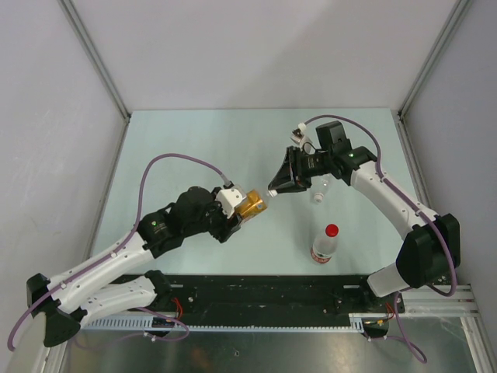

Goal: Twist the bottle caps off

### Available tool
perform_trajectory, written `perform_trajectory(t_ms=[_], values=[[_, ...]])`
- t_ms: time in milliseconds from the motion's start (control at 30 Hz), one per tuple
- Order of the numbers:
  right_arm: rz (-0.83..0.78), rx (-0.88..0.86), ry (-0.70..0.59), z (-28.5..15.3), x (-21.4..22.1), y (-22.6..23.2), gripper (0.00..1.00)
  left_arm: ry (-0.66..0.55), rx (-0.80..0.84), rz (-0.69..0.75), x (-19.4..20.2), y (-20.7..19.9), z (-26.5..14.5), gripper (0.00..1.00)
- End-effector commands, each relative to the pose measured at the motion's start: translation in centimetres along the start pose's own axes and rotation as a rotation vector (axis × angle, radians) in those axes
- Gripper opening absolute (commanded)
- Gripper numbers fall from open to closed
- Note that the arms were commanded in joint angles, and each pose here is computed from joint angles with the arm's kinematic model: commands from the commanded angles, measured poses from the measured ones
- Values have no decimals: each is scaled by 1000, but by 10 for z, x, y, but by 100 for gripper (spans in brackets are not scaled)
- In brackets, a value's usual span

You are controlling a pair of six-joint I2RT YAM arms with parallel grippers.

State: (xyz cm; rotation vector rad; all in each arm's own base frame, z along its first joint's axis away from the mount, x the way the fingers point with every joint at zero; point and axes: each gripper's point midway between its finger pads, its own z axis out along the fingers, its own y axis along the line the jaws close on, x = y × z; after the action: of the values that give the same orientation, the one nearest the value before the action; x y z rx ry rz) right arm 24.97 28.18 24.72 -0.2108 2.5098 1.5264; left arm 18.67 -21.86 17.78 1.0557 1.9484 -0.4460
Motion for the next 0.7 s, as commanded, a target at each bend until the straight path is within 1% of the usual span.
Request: perform_trajectory(t_ms=[0, 33, 100, 133, 233, 267, 333, 433, 567, 667], values=[[-33, -49, 29, -2, 3, 20, 44, -21, -14, 28, -5, 3, 0, 22], [-34, -52, 31, -1, 3, 21, 44, -21, -13, 29, -5, 2, 0, 22], [-36, -59, 33, -1, 4, 23, 37, -18, -34, 29, -5, 6, 0, 22], [-38, -62, 35, 0, 4, 24, 31, -19, -37, 28, -5, 6, 0, 22], [-50, -66, 28, 0, 4, 27, 7, -21, -41, 28, -6, 7, 0, 22], [-56, -63, 21, -1, 4, 28, 4, -21, -42, 28, -5, 7, 0, 22], [-75, -55, -1, -3, 1, 29, 1, -22, -42, 27, -5, 7, -1, 21], [-108, -40, -40, -7, -2, 32, 0, -26, -41, 26, -7, 7, -1, 19], [-171, -32, -89, -14, -3, 42, 0, -35, -30, 25, -10, 5, -3, 10], [-242, -51, -118, -17, 1, 55, 0, -56, 15, 21, -16, -3, -6, 2]])
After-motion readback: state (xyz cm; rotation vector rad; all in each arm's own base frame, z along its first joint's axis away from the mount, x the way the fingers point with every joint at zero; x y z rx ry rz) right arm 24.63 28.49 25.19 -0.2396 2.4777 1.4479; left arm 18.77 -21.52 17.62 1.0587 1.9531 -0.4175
